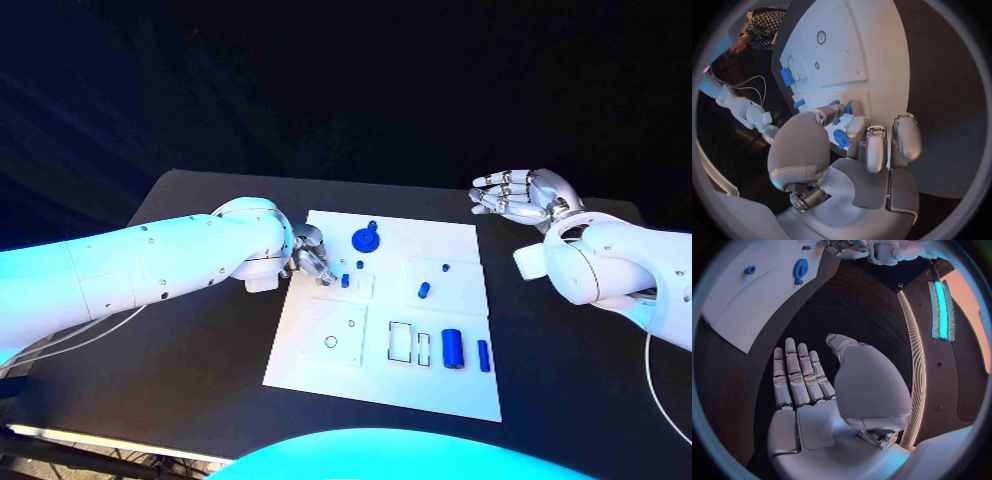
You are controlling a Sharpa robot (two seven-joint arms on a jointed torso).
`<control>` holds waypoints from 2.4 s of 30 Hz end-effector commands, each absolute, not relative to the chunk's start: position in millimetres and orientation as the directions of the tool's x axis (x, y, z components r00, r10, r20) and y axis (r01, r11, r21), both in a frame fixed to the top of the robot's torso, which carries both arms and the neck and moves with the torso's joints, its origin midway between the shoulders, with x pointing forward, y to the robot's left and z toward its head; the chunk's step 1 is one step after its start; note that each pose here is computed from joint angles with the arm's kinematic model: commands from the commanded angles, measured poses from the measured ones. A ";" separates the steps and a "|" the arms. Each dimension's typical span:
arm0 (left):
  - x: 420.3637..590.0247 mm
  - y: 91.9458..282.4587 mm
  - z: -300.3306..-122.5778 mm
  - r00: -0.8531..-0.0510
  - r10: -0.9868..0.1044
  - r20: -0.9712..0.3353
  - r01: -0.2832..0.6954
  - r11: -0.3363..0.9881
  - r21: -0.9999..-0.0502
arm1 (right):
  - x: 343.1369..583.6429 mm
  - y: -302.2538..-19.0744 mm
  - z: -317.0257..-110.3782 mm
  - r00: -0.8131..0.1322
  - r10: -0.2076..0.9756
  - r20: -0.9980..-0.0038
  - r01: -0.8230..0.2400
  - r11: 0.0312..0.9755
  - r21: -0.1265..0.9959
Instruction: Assemble the parts on the task board
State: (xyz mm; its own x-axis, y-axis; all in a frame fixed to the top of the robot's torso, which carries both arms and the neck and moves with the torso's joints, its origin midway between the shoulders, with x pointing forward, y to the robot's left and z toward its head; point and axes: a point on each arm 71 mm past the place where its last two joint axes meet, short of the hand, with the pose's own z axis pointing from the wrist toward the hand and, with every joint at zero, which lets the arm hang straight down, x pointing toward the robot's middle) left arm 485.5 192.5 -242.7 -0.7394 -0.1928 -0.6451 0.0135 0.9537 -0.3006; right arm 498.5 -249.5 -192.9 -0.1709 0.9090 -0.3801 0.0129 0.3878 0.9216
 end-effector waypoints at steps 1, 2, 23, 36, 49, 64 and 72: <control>481.4 187.6 -246.3 -0.764 -0.181 -0.620 0.026 0.951 -0.309 | 497.9 -247.9 -192.4 -0.184 0.907 -0.379 0.001 0.386 0.923; 481.5 187.8 -246.3 -0.763 -0.181 -0.620 0.025 0.951 -0.309 | 497.9 -248.0 -192.4 -0.183 0.907 -0.379 0.001 0.386 0.923; 485.4 196.3 -244.7 -0.739 -0.200 -0.643 0.002 0.954 -0.299 | 498.2 -248.9 -192.3 -0.181 0.907 -0.380 0.001 0.386 0.922; 485.2 199.0 -239.7 -0.720 -0.214 -0.660 0.000 0.951 -0.308 | 498.3 -249.2 -192.4 -0.181 0.907 -0.380 0.000 0.387 0.922; 488.9 200.3 -219.9 -0.673 -0.302 -0.676 -0.023 0.921 -0.388 | 499.1 -250.9 -192.7 -0.177 0.907 -0.382 0.002 0.388 0.921; 496.7 188.5 -196.7 -0.513 -0.474 -0.716 0.157 0.768 -0.621 | 499.9 -253.6 -192.8 -0.170 0.907 -0.385 0.002 0.391 0.921; 490.7 169.2 -203.5 -0.421 -0.382 -0.822 0.398 0.737 -0.546 | 499.9 -253.6 -192.9 -0.170 0.907 -0.384 0.003 0.391 0.921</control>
